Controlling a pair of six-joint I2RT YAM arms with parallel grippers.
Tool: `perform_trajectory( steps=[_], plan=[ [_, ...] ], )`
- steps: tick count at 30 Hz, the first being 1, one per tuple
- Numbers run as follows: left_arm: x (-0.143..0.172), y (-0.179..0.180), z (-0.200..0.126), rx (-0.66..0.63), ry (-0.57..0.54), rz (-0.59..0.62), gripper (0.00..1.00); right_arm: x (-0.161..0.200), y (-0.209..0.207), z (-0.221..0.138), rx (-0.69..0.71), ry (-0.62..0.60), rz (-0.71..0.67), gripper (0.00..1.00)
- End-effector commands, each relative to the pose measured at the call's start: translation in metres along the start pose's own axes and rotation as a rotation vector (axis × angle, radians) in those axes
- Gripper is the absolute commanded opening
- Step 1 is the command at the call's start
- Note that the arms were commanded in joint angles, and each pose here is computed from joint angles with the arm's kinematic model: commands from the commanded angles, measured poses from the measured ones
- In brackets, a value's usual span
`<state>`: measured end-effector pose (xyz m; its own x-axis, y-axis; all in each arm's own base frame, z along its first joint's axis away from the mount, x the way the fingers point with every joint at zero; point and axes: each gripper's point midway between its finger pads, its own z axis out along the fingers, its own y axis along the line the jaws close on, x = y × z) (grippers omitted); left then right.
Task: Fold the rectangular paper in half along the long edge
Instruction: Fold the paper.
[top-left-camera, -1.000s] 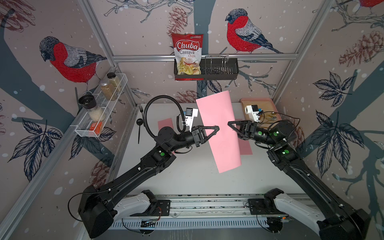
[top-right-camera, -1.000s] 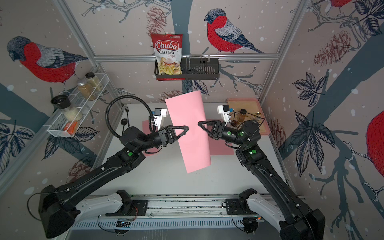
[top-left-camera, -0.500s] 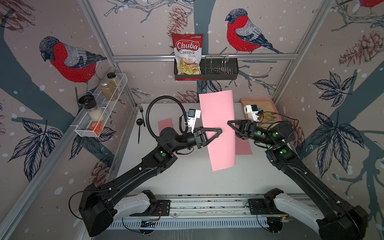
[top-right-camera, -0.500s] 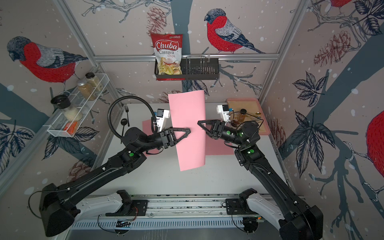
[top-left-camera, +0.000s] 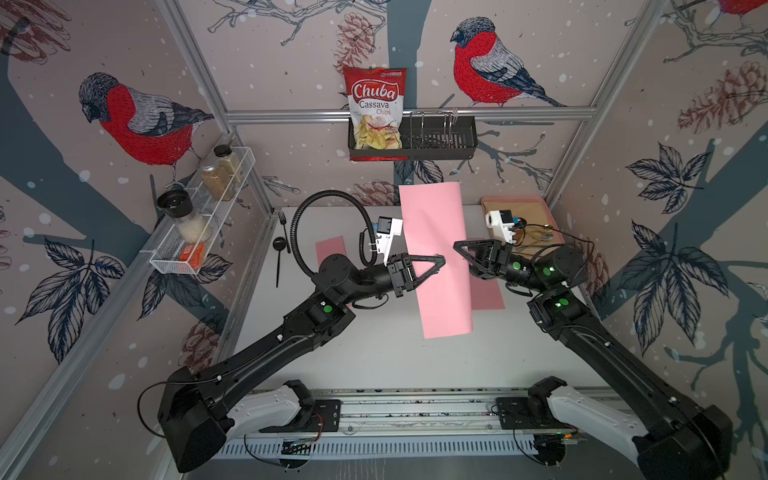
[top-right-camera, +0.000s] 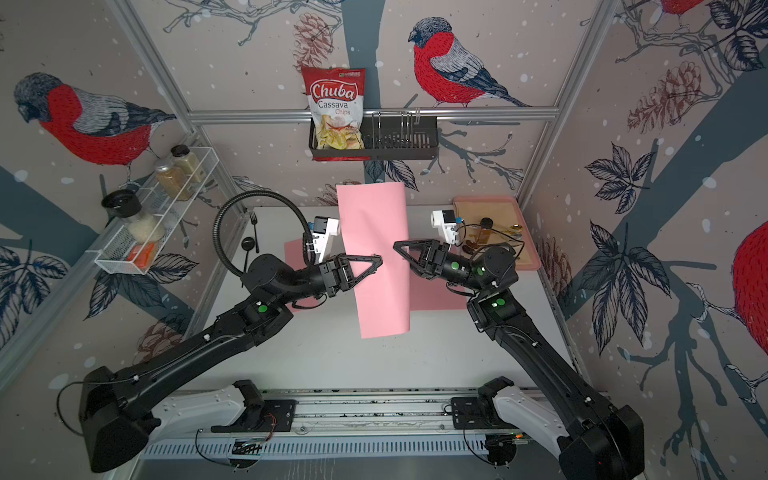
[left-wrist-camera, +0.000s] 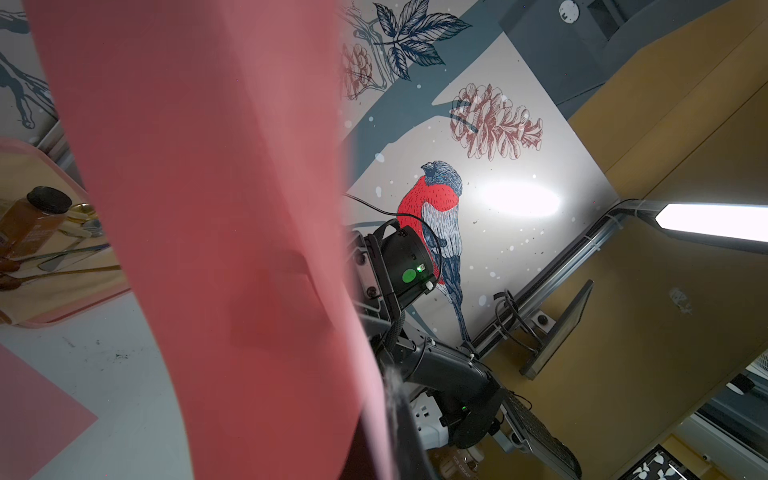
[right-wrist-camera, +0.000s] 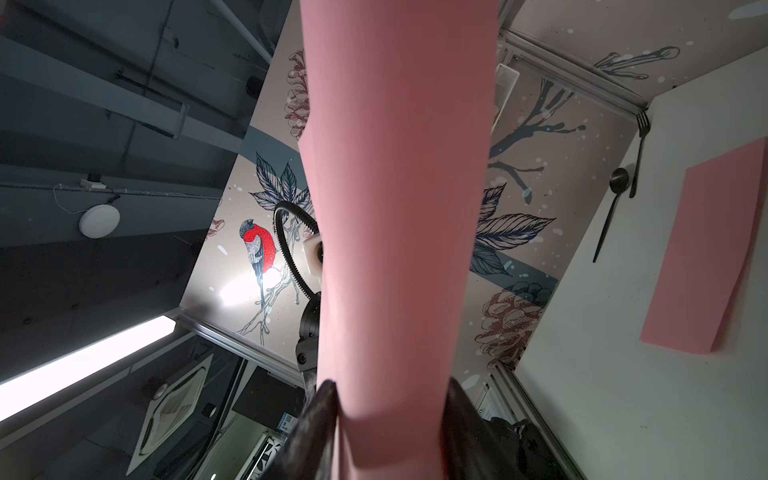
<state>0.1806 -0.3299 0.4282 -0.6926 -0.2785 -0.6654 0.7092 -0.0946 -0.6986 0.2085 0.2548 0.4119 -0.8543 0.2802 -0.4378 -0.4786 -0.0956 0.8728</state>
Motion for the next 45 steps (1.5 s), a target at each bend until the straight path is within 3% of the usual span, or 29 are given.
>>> perform_trajectory(
  steps=[1,4,12,26,37,45],
  plan=[
    [-0.008,-0.015,0.001,0.058,-0.028,0.045,0.0,0.004,0.019,0.0,-0.056,0.018,-0.049,0.51],
    [-0.008,-0.014,0.001,0.058,-0.028,0.043,0.0,0.005,0.022,0.002,-0.058,0.027,-0.055,0.6],
    [-0.007,-0.011,0.003,0.057,-0.027,0.039,0.03,0.009,0.02,0.006,-0.043,0.039,-0.061,0.65],
    [-0.004,-0.007,0.006,0.057,-0.022,0.027,0.08,0.01,0.011,0.017,-0.01,0.035,-0.066,0.65],
    [-0.005,-0.007,0.006,0.056,-0.021,0.026,0.21,0.012,0.013,0.018,-0.036,0.032,-0.071,0.48],
    [-0.009,-0.011,0.003,0.03,-0.03,0.046,0.34,0.008,0.02,0.013,-0.05,0.017,-0.085,0.45]
  ],
)
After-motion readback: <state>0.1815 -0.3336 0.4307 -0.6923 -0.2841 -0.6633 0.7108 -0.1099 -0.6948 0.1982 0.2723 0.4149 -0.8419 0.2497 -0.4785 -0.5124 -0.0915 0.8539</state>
